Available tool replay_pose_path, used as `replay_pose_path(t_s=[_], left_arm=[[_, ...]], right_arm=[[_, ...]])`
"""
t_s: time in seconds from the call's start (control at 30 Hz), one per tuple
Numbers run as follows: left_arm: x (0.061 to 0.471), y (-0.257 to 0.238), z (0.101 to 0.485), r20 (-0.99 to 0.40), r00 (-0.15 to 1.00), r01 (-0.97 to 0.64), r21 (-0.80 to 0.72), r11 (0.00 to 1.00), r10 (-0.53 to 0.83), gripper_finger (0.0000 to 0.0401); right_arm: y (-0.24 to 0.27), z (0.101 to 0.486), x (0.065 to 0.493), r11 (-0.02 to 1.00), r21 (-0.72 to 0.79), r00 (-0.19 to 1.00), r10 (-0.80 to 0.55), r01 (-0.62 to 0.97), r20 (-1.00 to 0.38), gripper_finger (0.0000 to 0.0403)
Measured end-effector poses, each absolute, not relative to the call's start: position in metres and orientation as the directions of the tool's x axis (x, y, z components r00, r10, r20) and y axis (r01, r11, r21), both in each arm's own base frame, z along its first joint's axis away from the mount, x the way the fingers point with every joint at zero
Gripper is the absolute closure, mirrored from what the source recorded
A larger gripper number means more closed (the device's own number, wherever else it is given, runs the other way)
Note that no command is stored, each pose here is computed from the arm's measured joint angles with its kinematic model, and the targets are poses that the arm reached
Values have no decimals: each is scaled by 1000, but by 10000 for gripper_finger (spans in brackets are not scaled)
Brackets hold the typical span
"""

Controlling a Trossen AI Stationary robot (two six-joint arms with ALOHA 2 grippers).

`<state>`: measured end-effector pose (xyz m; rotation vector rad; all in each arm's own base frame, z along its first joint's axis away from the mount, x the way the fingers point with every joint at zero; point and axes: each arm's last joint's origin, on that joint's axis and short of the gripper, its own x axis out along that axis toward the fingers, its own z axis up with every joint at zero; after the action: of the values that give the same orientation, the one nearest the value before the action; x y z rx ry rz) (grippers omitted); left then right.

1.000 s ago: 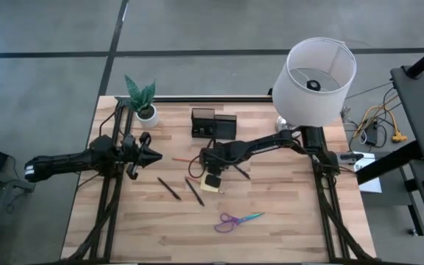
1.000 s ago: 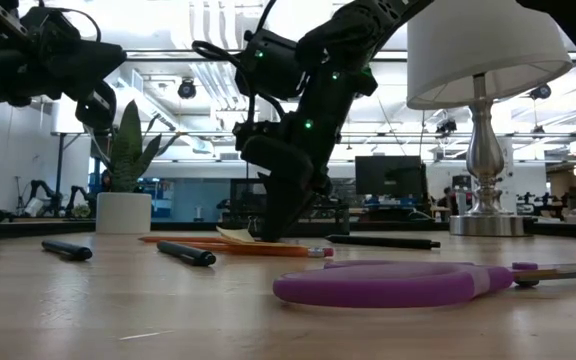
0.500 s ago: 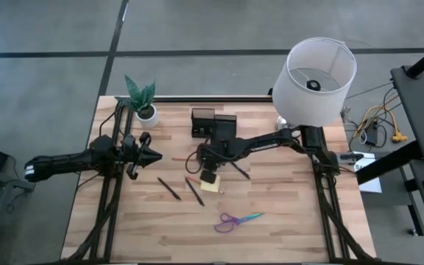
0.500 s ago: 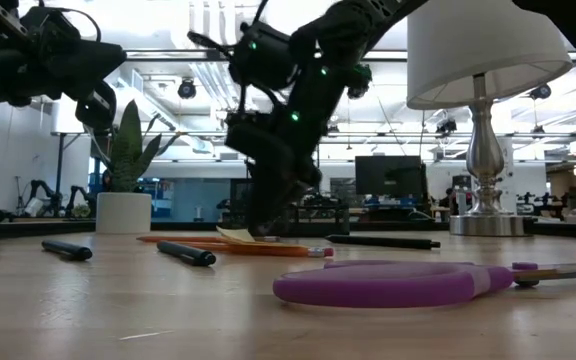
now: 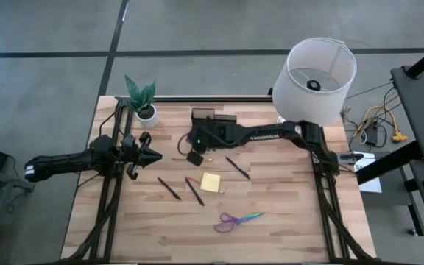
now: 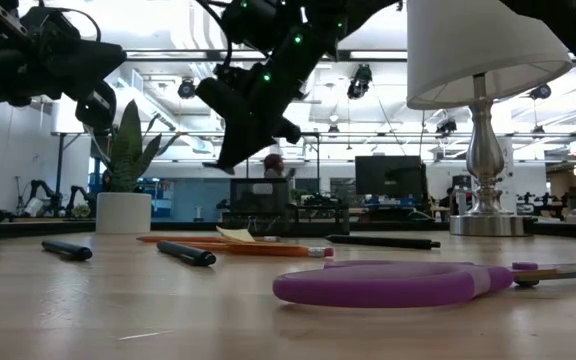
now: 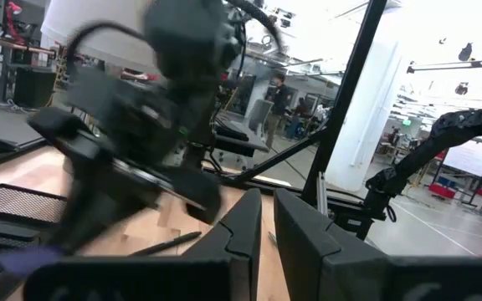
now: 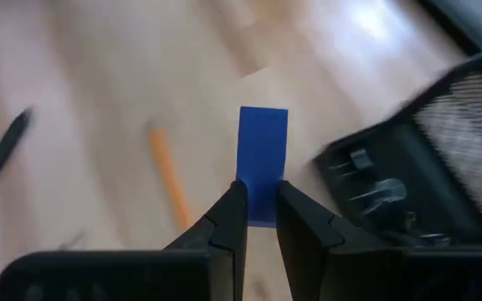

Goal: Pick and place office supplies into organizer
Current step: Put the blue eraser into the black desk organizer

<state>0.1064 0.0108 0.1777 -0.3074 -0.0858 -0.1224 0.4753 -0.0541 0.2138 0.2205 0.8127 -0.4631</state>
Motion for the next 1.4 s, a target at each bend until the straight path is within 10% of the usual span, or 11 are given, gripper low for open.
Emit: replay_pose_path(t_s=[0.53,1.4], left_arm=[[106,11,178,103,989,133,-297,946,-107,381],[106,11,178,103,989,133,-296,946,-107,381]], right_arm=[[-122,214,448,849,-150,383,-377,506,-843,354],[-141,208,447,832,34,477,-283,554,-832,354]])
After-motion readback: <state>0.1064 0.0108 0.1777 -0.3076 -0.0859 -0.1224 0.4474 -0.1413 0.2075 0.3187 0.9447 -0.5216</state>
